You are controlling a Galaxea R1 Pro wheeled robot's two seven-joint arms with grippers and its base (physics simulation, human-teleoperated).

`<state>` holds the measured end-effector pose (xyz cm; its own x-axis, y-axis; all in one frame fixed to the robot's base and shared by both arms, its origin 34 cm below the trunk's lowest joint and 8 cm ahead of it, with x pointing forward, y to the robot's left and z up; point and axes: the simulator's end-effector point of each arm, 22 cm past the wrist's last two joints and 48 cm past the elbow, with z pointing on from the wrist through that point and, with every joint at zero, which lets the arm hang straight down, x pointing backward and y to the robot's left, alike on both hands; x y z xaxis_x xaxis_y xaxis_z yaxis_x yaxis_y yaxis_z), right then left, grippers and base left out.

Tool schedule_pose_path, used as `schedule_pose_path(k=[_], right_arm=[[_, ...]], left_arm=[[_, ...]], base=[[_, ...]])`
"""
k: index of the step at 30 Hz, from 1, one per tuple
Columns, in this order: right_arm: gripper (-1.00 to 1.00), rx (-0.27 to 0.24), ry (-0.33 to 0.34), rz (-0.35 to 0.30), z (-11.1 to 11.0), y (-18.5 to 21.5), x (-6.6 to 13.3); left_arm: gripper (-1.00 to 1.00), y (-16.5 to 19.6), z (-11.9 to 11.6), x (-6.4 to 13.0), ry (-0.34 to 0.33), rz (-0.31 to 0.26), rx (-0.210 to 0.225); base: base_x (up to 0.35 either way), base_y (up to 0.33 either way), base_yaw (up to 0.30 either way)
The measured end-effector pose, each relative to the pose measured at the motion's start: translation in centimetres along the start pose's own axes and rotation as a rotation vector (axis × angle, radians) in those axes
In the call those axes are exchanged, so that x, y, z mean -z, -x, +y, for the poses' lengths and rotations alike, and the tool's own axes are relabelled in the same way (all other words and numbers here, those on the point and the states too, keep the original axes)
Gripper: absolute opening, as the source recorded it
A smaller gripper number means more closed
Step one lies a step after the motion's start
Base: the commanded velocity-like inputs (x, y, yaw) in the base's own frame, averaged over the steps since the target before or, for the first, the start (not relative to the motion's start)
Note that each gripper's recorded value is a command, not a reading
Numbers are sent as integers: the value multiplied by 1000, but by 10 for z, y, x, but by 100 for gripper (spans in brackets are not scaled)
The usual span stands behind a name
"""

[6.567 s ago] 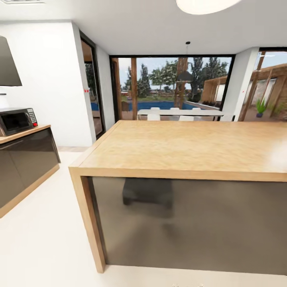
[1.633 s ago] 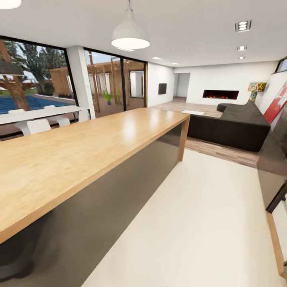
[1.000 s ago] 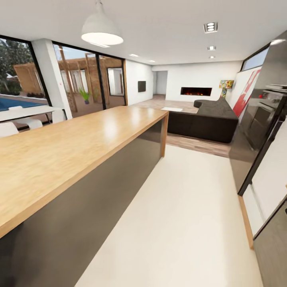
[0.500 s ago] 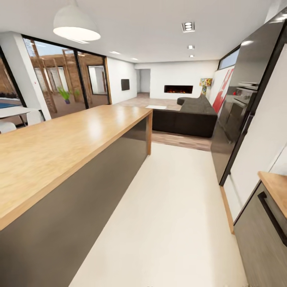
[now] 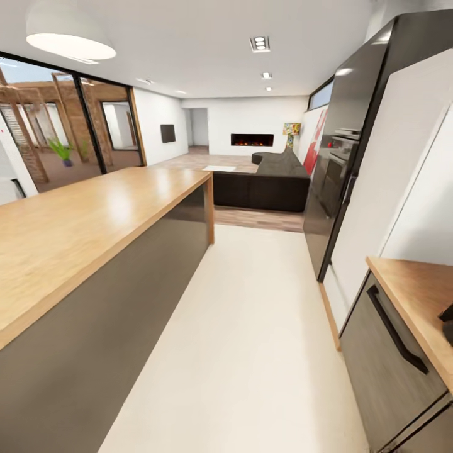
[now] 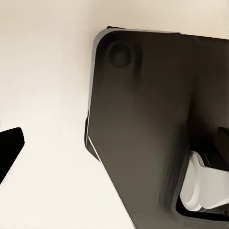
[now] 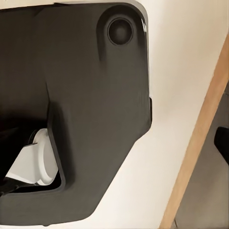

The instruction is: Set up a coffee station on the kitchen countertop: keep the coffee maker on the countertop, move the bottle of coffee from the kitchen shelf to the counter next to the coffee maker, place a paper coffee filter on top of the coffee maker, put the saucer next to the coffee maker with the coffee cup on the saucer, and place the electric kettle next to the coffee maker.

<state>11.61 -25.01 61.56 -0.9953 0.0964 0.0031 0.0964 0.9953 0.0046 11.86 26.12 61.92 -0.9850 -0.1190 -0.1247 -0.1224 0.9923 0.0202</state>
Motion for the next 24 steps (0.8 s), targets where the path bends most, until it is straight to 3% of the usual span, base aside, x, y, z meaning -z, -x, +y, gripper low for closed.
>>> schedule_pose_path(k=[24], right_arm=[[100,0,0,0,0,0,0]], left_arm=[[100,1,-1,0,-1,-1,0]], base=[[0,0,-300]])
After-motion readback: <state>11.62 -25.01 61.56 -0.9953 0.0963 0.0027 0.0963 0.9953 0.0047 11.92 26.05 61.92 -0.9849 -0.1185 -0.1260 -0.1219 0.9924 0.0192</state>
